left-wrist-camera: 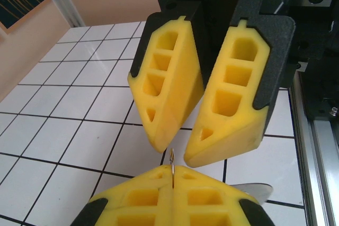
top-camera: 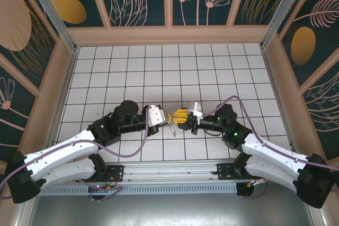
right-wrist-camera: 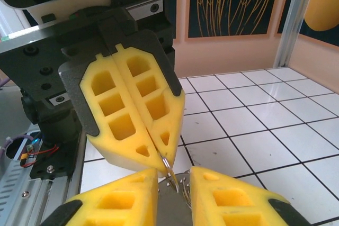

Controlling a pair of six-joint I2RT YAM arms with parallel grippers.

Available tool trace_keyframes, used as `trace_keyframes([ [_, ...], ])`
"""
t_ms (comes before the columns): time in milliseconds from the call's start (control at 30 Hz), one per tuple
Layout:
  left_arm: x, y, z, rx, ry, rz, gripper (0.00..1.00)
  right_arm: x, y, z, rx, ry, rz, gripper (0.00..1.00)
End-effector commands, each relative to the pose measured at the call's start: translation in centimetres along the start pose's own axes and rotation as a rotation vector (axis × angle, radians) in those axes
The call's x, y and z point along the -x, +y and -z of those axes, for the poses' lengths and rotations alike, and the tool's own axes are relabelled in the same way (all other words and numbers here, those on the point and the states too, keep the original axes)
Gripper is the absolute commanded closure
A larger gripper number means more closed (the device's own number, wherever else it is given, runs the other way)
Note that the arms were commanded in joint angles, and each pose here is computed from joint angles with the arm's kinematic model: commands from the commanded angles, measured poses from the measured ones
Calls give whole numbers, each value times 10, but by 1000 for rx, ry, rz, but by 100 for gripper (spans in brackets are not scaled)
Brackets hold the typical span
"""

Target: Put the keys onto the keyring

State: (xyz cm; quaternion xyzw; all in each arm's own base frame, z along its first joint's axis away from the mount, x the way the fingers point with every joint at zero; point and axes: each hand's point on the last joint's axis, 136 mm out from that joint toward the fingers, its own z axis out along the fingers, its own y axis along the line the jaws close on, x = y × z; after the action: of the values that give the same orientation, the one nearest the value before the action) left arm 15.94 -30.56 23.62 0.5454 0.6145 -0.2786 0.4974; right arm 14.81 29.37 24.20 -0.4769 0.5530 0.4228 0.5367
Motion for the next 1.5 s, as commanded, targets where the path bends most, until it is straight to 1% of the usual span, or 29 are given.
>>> trace_keyframes([
  [0, 22, 3, 5, -4, -55, -23, 100, 22, 3, -3, 25, -53, 60, 80],
  [267, 21, 1, 3, -16, -53, -19, 100, 20, 4, -4, 29, -43, 68, 85],
  [367, 22, 1, 4, -17, -55, -18, 100, 19, 4, -5, 34, -39, 68, 84],
  [500, 22, 1, 4, -18, -56, -19, 100, 17, 5, -5, 37, -31, 67, 80],
  [567, 22, 1, 3, -19, -55, -19, 100, 16, 5, -5, 33, -27, 70, 81],
  [667, 24, 1, 1, -23, -55, -19, 100, 16, 6, -4, 35, -27, 81, 99],
  [700, 24, 1, 0, -25, -53, -15, 100, 15, 6, -4, 36, -25, 84, 100],
  [967, 25, 1, 0, -24, -65, 2, 100, 20, 6, 1, 22, -48, 106, 100],
  [1133, 27, 3, 9, 8, -99, 9, 100, 23, 6, 3, 14, -58, 118, 100],
  [1200, 29, 4, 13, 18, -115, 13, 97, 25, 6, 3, 14, -65, 118, 100],
  [1400, 29, 5, 16, 31, -123, 22, 96, 26, 5, 3, 7, -70, 121, 100],
  [1467, 28, 5, 16, 34, -126, 26, 93, 29, 4, 3, 2, -82, 124, 100],
])
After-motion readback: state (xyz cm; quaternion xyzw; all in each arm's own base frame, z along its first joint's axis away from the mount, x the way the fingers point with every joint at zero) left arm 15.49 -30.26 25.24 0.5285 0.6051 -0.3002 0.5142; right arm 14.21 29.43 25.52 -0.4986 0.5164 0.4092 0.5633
